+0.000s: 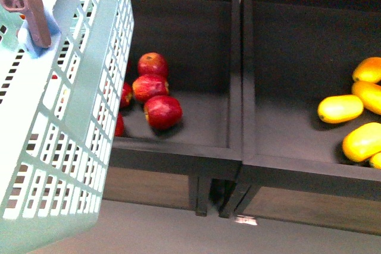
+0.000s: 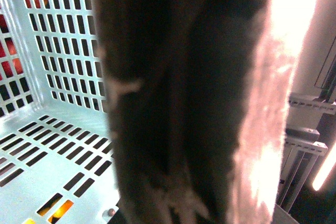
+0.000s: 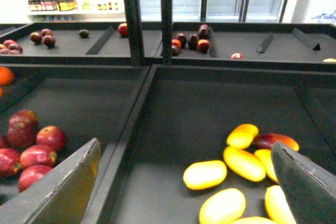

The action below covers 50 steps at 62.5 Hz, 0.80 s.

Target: Pick mango and avocado into basket

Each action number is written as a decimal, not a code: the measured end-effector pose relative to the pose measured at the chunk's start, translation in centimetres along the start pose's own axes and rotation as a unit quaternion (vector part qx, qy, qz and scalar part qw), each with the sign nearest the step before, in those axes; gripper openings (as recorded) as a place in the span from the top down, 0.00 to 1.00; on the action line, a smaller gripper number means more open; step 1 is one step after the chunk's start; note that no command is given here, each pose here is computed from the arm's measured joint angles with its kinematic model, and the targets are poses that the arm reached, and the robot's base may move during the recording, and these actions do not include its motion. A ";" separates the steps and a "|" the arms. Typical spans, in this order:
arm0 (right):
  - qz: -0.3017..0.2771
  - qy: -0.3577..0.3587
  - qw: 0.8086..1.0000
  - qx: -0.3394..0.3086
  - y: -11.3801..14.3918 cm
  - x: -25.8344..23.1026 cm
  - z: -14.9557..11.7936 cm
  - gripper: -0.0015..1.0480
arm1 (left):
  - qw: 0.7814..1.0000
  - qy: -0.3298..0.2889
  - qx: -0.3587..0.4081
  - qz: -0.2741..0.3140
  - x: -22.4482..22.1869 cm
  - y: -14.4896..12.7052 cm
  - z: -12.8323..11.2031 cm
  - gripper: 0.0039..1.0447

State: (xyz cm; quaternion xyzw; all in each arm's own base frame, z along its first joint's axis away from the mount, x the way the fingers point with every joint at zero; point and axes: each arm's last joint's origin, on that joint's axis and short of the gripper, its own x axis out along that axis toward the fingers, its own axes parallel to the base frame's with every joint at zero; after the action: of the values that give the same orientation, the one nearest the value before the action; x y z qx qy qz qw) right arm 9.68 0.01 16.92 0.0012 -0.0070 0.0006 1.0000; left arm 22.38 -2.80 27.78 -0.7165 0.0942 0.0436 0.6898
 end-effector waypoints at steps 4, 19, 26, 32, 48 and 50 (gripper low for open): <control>-0.002 0.000 1.000 0.000 0.0 0.0 0.0 0.08 | 1.000 0.000 0.001 0.000 0.0 0.0 0.0 0.86; 0.002 0.000 1.000 0.000 0.0 0.0 0.0 0.08 | 1.000 -0.001 0.003 0.000 0.0 0.0 0.0 0.86; 0.002 0.000 1.000 0.000 0.0 0.0 0.0 0.08 | 1.000 -0.013 0.003 0.000 0.0 0.0 0.2 0.86; 0.001 0.000 1.000 0.000 0.0 0.0 0.0 0.08 | 1.000 -0.014 0.009 -0.003 -0.1 -0.1 0.2 0.86; 0.000 0.000 1.000 0.000 0.0 0.0 0.0 0.08 | 0.953 0.156 0.226 0.123 3.3 -0.1 -3.2 0.86; 0.000 0.000 1.000 0.000 0.0 0.0 0.0 0.08 | 0.946 0.170 0.245 0.125 4.2 0.1 -4.0 0.86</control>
State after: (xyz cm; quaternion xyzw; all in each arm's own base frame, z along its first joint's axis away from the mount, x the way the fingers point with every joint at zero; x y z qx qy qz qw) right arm 9.68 0.00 16.92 0.0012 -0.0068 0.0006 1.0000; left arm 26.24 -7.13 27.05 -0.5044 0.3066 -0.0170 0.8070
